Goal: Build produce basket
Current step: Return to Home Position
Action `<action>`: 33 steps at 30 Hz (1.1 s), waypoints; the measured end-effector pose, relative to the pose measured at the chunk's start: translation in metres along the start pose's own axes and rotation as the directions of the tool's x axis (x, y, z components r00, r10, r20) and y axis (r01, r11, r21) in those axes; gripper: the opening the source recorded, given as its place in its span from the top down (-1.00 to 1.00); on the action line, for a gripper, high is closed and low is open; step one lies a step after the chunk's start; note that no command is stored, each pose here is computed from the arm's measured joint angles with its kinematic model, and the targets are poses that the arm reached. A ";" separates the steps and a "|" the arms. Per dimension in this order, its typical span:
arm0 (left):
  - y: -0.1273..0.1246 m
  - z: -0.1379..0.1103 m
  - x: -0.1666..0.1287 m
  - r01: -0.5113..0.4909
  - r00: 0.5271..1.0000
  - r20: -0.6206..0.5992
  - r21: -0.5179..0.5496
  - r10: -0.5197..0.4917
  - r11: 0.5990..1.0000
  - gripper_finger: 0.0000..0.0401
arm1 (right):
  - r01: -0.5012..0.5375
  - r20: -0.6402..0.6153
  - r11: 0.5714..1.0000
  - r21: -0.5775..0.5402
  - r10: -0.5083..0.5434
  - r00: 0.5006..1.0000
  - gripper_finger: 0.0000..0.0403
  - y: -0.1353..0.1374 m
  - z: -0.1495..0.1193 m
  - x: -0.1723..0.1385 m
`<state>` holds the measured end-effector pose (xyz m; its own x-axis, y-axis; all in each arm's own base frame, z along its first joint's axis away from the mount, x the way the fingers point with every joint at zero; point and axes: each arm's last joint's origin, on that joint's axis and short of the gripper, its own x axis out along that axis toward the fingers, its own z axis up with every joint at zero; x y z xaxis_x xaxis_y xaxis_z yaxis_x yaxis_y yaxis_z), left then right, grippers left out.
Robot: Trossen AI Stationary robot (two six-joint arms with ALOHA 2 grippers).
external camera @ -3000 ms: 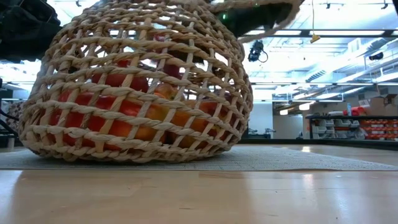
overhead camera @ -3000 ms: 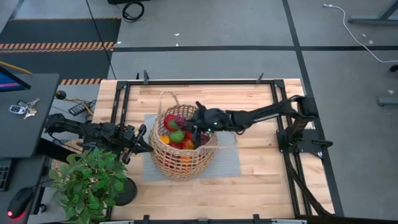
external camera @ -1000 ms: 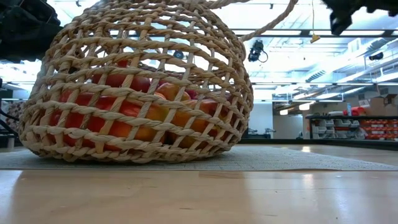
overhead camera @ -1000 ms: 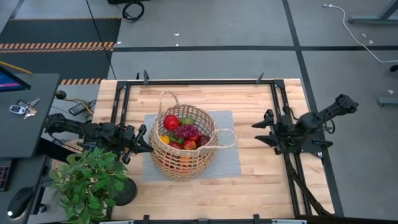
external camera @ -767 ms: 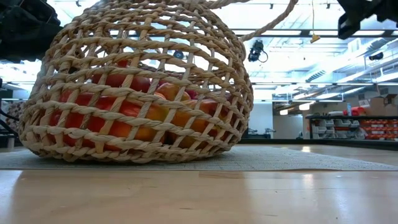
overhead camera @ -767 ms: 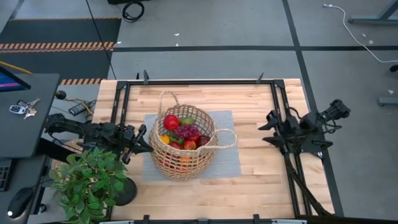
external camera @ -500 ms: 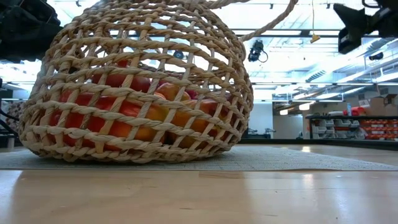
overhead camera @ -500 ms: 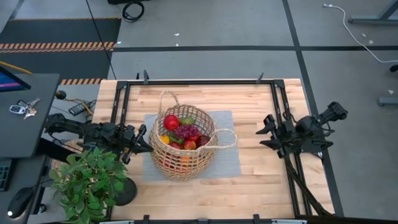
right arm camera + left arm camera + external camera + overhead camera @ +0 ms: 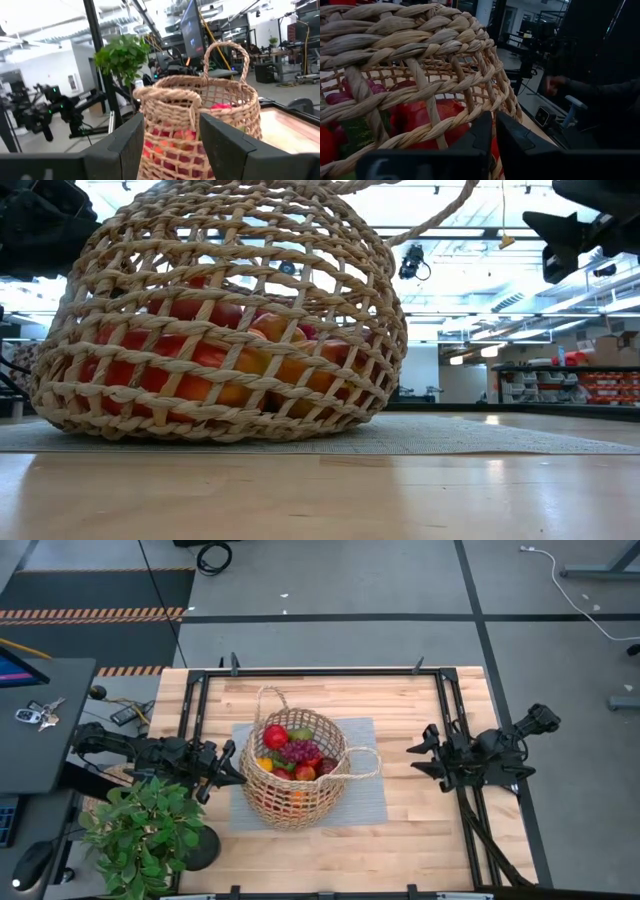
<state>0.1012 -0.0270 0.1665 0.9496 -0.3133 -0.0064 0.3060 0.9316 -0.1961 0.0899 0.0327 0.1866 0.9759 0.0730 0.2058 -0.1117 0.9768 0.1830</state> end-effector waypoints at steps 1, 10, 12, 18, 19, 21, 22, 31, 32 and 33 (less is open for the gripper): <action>0.000 0.000 0.000 0.000 1.000 0.000 0.000 0.000 1.000 0.85 | -0.003 0.010 1.000 0.011 0.002 1.000 0.02 0.000 0.001 0.000; 0.000 0.000 0.000 0.000 1.000 0.000 0.000 0.000 1.000 0.82 | -0.005 0.018 1.000 0.013 0.004 1.000 0.02 0.000 0.002 0.000; 0.000 0.000 0.000 0.000 1.000 0.000 0.000 0.000 1.000 0.82 | -0.006 0.017 1.000 0.013 0.006 1.000 0.02 0.000 0.002 0.000; 0.000 0.000 0.000 0.000 1.000 0.000 0.000 0.000 1.000 0.86 | -0.007 0.017 1.000 0.012 0.007 1.000 0.02 0.000 0.002 0.000; 0.000 0.000 0.000 0.000 1.000 0.000 0.000 0.000 1.000 0.86 | -0.007 0.017 1.000 0.012 0.007 1.000 0.02 0.000 0.002 0.000; 0.000 0.000 0.000 0.000 1.000 0.000 -0.001 0.000 1.000 0.86 | -0.007 0.017 1.000 0.012 0.007 1.000 0.02 0.000 0.002 0.000; 0.000 0.000 0.000 0.000 1.000 0.000 0.000 0.000 1.000 0.85 | -0.007 0.017 1.000 0.012 0.007 1.000 0.02 0.000 0.002 0.000; 0.000 0.000 0.000 0.000 1.000 0.000 0.000 0.000 1.000 0.84 | -0.007 0.017 1.000 0.012 0.007 1.000 0.02 0.000 0.002 0.000; 0.000 0.000 0.000 0.000 1.000 0.000 -0.001 0.000 1.000 0.85 | -0.007 0.017 1.000 0.012 0.007 1.000 0.02 0.000 0.002 0.000; 0.000 0.000 0.000 0.000 1.000 0.000 0.000 0.000 1.000 0.85 | -0.007 0.017 1.000 0.012 0.006 1.000 0.02 0.000 0.002 0.000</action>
<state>0.1012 -0.0270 0.1664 0.9496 -0.3135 -0.0067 0.3062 0.9315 -0.1963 0.0894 0.0326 0.1883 0.9719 0.0760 0.2229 -0.1204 0.9738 0.1929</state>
